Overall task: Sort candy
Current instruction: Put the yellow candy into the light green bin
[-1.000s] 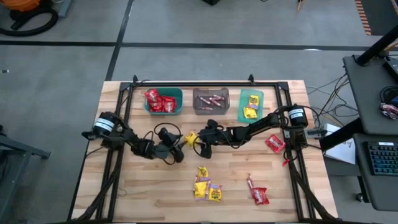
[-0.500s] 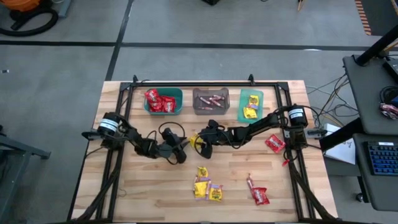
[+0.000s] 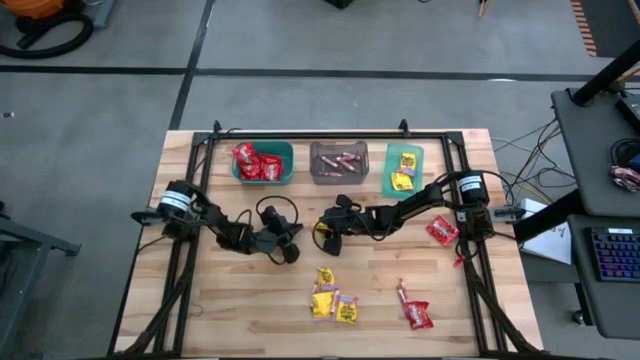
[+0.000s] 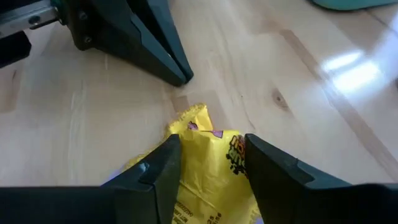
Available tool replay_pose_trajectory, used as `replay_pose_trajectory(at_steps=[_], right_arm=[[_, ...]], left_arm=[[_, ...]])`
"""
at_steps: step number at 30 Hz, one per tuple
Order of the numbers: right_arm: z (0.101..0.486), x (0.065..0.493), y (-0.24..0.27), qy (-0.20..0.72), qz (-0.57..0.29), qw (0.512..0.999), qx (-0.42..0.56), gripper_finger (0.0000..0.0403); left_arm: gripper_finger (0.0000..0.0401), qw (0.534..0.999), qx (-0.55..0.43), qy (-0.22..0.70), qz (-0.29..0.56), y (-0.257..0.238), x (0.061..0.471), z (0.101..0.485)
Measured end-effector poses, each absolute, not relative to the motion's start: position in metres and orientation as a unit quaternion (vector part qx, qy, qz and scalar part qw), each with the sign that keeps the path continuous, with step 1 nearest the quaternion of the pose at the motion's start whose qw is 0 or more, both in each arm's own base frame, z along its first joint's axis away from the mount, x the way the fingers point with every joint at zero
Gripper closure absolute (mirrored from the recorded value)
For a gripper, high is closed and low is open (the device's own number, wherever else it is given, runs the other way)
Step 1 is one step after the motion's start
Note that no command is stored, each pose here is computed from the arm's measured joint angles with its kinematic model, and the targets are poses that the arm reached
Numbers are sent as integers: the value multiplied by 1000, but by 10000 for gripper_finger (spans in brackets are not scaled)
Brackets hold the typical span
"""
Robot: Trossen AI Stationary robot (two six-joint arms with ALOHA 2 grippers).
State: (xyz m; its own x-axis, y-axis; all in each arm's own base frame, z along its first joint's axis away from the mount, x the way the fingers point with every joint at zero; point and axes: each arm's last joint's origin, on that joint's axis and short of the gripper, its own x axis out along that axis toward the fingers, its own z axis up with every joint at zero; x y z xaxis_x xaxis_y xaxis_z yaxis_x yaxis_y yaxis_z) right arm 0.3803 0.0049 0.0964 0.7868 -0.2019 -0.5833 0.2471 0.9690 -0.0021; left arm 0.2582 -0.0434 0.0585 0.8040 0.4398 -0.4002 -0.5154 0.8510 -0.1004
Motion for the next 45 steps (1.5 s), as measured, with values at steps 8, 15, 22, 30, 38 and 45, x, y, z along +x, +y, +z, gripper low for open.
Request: replay_pose_trajectory(at_steps=[8,15,22,30,38,45], right_arm=[[99,380,5,302,-115,946,28,256],[117,376,5,302,-112,947,15,257],[135,366,9,325,-109,939,11,257],[139,361,19,349,-79,933,-38,243],[125,363,26,363,-61,927,-77,179],[109,367,25,374,-57,921,-93,165]], left_arm=[[401,945,-102,191,245,-43,254,57],[401,950,-110,186,225,-40,228,58],[401,959,-148,176,167,-36,195,62],[401,964,-157,153,153,-37,194,67],[401,969,-140,142,147,-40,203,70],[401,969,-140,139,147,-40,204,71]])
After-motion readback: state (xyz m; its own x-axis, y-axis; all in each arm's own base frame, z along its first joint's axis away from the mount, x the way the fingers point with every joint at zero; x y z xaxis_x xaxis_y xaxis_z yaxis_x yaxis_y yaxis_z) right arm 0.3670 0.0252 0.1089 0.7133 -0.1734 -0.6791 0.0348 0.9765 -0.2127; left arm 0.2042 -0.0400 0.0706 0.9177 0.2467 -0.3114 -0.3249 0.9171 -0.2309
